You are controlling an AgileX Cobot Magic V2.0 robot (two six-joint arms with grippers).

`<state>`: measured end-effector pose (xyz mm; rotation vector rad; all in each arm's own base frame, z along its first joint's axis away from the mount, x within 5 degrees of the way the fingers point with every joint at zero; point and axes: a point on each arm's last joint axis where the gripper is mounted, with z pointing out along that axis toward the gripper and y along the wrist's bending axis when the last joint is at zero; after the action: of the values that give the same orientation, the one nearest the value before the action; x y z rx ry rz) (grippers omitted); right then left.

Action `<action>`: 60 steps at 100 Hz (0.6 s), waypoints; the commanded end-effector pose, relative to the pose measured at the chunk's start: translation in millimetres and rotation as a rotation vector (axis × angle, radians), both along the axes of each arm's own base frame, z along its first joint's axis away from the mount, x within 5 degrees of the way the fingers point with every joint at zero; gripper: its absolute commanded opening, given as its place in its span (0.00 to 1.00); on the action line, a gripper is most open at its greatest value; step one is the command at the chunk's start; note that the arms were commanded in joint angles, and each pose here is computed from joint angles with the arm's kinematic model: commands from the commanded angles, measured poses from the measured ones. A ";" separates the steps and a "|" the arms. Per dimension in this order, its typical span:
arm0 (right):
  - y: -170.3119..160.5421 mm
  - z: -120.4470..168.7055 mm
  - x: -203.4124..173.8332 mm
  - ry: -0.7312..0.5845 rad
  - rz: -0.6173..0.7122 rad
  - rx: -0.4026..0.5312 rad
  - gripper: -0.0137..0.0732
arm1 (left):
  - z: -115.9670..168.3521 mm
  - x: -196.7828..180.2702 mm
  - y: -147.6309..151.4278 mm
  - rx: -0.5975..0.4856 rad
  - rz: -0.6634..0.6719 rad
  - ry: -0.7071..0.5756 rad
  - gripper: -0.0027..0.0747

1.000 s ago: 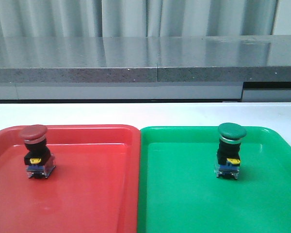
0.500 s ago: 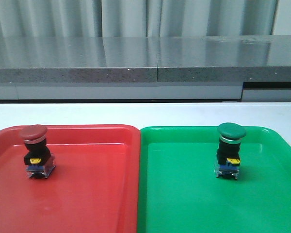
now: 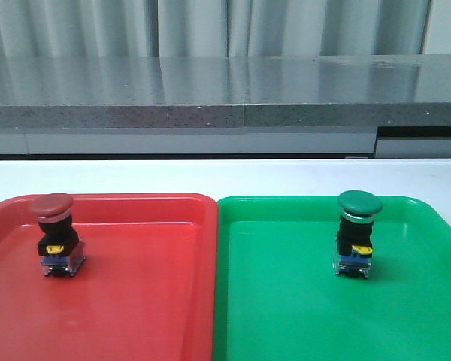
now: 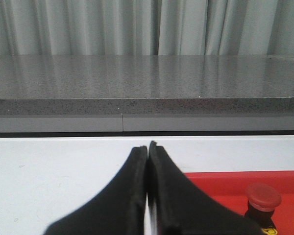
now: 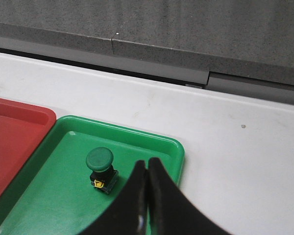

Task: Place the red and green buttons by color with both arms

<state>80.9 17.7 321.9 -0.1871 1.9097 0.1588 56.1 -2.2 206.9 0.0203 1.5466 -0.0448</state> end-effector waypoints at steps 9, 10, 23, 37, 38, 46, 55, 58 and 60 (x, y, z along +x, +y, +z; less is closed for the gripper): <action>-0.7 14.1 0.9 -0.093 -0.006 0.005 0.08 | -6.0 -0.8 -0.1 -0.009 -0.001 -0.061 0.01; -0.7 14.1 0.9 -0.093 -0.006 0.005 0.08 | -6.0 -0.8 -0.1 -0.009 -0.001 -0.061 0.01; -0.7 14.1 0.9 -0.093 -0.006 0.005 0.08 | -6.0 -0.8 -0.1 -0.009 -0.001 -0.061 0.01; -2.7 12.6 -1.3 -0.128 -0.012 -0.023 0.08 | -6.0 -0.8 -0.1 -0.009 -0.001 -0.061 0.01; -2.7 11.7 -1.5 -0.131 -0.012 -0.023 0.08 | -6.0 -0.8 -0.1 -0.009 -0.001 -0.061 0.01; -3.8 5.8 -6.5 -0.191 -0.012 -0.015 0.08 | -6.0 -0.8 -0.1 -0.009 -0.001 -0.061 0.01; -6.5 -9.6 -12.5 -0.228 -0.033 -0.010 0.08 | -6.0 -0.8 -0.1 -0.009 -0.001 -0.061 0.01; -7.8 -14.6 -15.5 -0.246 -0.044 -0.007 0.08 | -6.0 -0.8 -0.1 -0.009 -0.001 -0.061 0.01; -8.4 -19.5 -16.0 -0.247 -0.053 -0.005 0.08 | -6.0 -0.8 -0.1 -0.009 -0.001 -0.061 0.01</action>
<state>68.2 11.9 299.8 -0.1732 1.8011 0.1194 56.1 -2.2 206.9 0.0203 1.5466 -0.0448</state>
